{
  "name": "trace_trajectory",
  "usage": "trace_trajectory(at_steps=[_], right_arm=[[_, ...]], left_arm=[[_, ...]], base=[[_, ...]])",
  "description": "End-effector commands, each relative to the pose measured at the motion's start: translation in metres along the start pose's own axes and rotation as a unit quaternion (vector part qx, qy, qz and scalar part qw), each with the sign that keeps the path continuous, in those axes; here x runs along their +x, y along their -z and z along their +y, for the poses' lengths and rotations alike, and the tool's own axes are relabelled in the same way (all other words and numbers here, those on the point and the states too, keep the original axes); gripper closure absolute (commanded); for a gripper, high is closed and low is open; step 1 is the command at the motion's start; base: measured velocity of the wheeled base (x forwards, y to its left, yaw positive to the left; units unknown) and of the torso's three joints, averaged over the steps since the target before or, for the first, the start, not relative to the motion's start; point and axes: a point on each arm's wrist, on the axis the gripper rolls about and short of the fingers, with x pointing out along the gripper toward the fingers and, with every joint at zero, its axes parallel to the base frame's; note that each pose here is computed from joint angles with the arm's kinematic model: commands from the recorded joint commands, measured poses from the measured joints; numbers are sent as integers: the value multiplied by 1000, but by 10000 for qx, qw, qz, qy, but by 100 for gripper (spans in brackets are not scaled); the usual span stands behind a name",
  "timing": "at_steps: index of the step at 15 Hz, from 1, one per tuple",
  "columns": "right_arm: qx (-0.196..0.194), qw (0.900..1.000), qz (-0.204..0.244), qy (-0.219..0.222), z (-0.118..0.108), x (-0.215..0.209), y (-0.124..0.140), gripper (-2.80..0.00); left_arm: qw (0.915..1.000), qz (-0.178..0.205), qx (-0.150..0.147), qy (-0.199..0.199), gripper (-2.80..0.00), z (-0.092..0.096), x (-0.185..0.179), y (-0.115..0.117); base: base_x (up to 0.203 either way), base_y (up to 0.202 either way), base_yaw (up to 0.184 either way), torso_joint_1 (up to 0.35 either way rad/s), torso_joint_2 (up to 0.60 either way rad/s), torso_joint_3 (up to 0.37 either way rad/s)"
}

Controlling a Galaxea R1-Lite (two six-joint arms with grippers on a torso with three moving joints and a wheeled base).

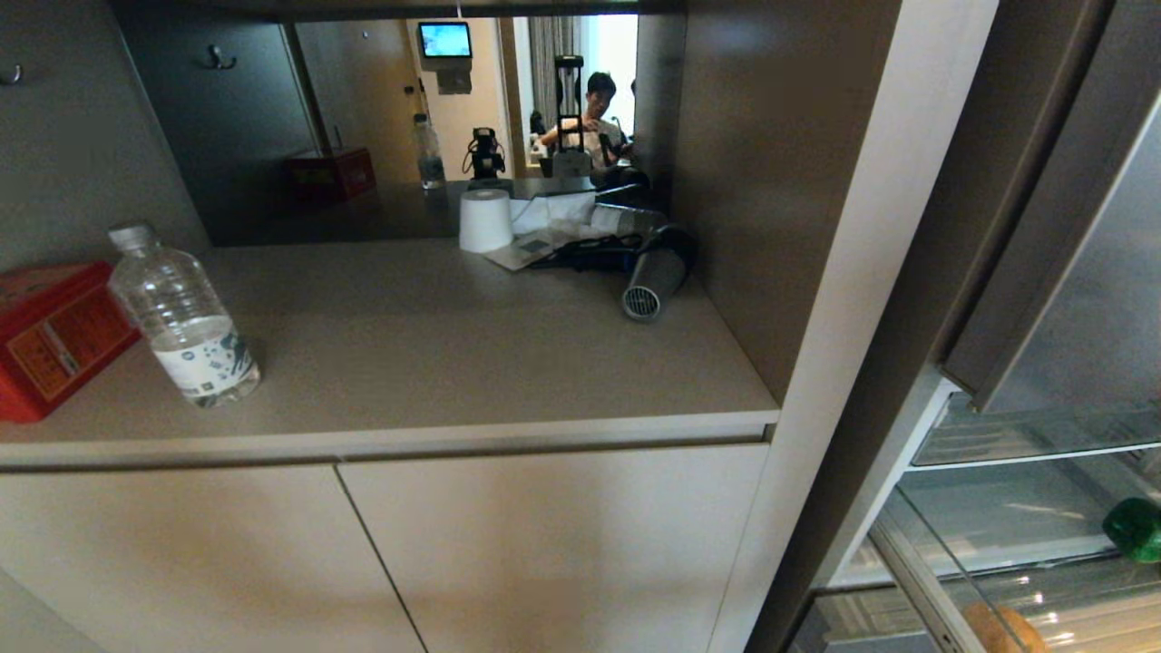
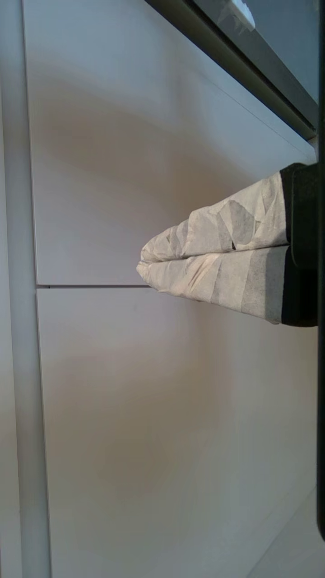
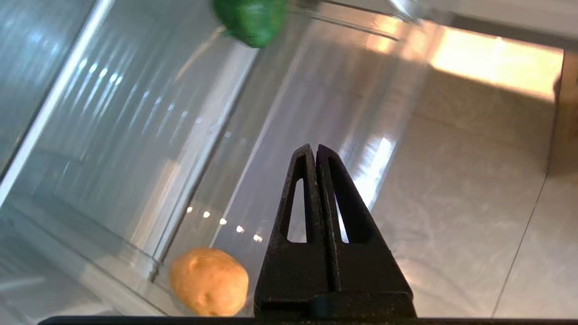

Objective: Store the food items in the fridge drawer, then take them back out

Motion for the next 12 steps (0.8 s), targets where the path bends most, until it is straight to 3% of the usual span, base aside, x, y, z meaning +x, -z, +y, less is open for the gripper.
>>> trace_trajectory(at_steps=[1,4,6,7,12], right_arm=[[290,9993,-39,220,-16,-2,0,0],[897,9937,-87,667,-49,-6,-1,0],[1532,9837,21,939,-66,-10,1,0],[1804,9797,322,816,-68,-6,5,0],[2272,9619,1461,419,-83,30,23,0]], left_arm=[[10000,9,0,0,0,0,0,0],[10000,9,0,0,0,0,0,0],[10000,9,0,1,0,0,0,0],[10000,9,0,0,0,0,0,0],[10000,9,0,0,0,0,0,0]], base=[[0,0,0,0,0,0],[0,0,0,0,0,0],[0,0,0,0,0,0],[0,0,0,0,0,0],[0,0,0,0,0,0]])
